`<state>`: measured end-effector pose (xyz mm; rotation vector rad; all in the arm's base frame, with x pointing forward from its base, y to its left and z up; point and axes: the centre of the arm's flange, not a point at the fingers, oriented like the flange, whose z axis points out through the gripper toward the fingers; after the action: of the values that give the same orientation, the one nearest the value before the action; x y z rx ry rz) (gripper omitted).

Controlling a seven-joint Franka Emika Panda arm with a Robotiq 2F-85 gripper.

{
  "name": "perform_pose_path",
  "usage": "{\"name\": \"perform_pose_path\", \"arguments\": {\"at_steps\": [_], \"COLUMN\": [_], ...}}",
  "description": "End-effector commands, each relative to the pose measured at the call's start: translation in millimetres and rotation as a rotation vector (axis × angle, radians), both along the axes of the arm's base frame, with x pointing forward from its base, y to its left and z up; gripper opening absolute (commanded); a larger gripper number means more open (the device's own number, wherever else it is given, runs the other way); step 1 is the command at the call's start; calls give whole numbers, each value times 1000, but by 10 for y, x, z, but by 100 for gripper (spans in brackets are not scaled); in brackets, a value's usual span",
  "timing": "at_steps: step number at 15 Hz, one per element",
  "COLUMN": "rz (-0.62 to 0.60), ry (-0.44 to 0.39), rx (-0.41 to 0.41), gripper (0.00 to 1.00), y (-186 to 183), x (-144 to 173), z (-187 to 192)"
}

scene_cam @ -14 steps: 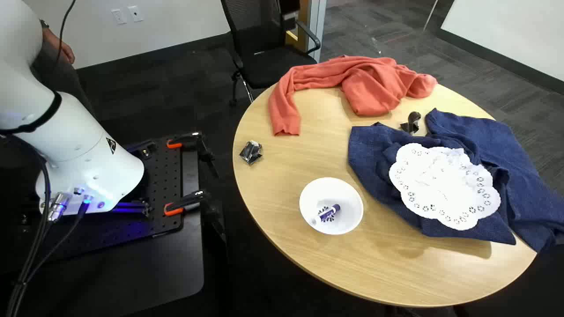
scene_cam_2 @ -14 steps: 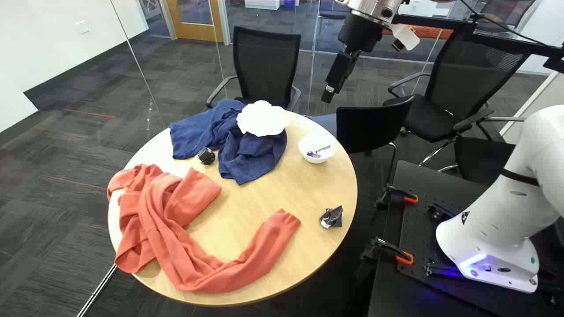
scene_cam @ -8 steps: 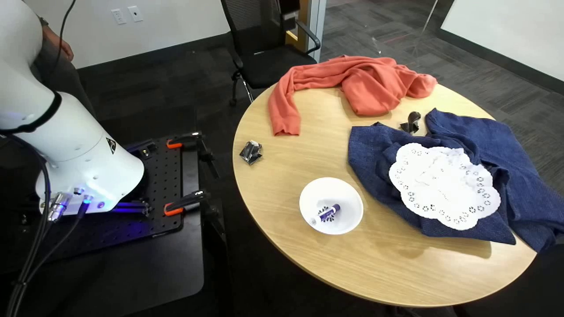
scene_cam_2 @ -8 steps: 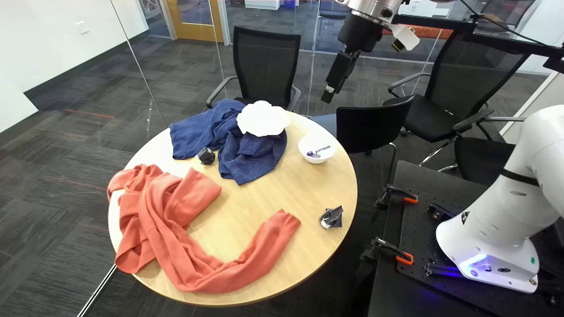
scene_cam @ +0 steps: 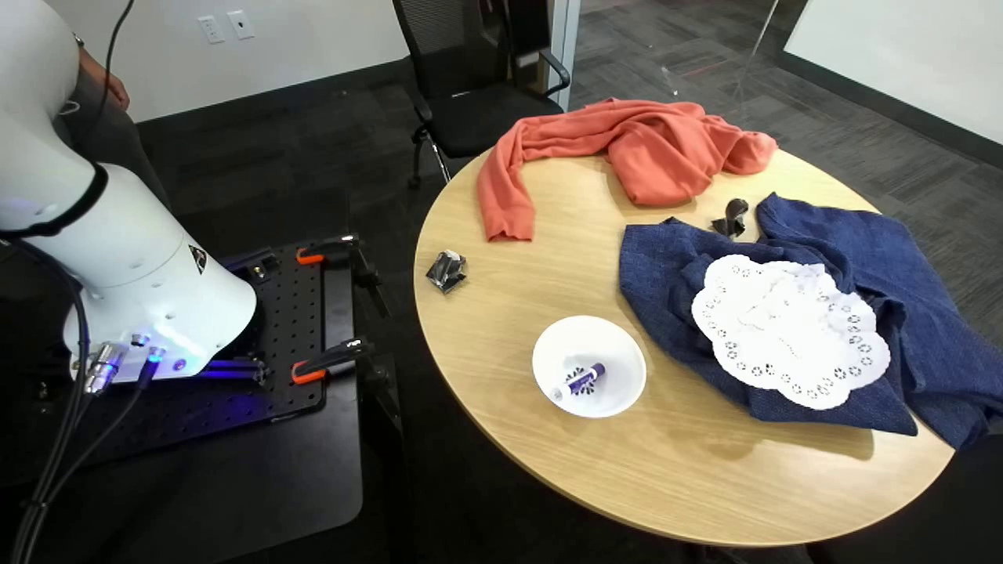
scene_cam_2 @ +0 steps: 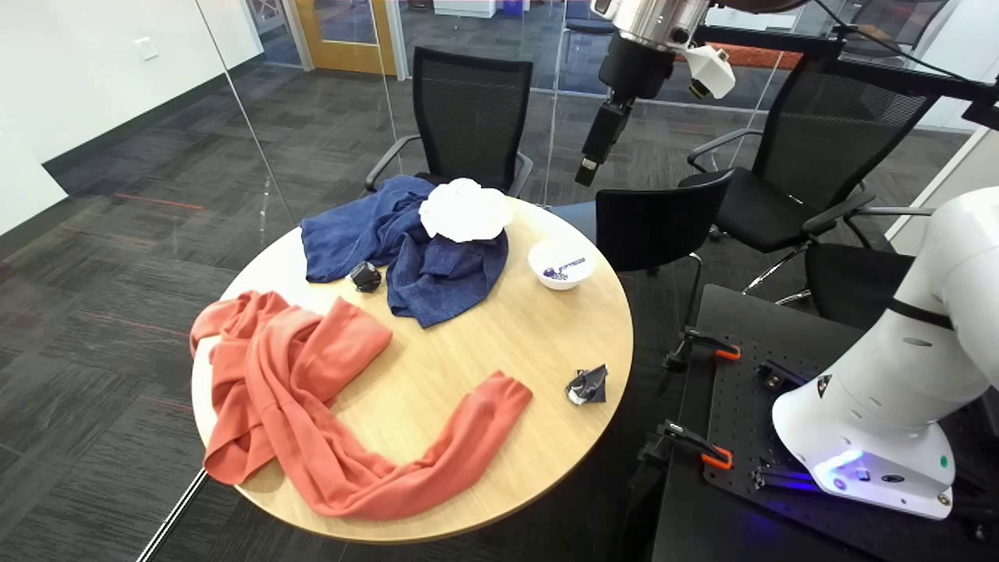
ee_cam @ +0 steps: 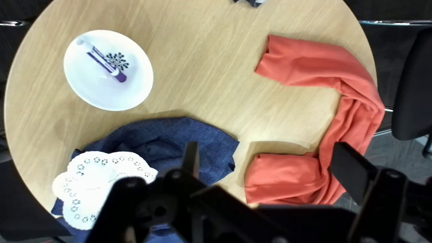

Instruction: Pick the marker from the bowl and put it on the table

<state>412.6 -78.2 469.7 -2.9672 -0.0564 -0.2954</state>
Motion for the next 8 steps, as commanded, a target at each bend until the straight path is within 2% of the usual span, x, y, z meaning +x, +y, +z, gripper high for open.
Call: {"name": "perform_pose_path", "arguments": {"at_steps": [1, 8], "rz": [60, 175], "ry": [35, 152], "rx": [-86, -213], "gripper": [100, 100], "y": [-361, -927], "x": [222, 523], "z": [-240, -843]}}
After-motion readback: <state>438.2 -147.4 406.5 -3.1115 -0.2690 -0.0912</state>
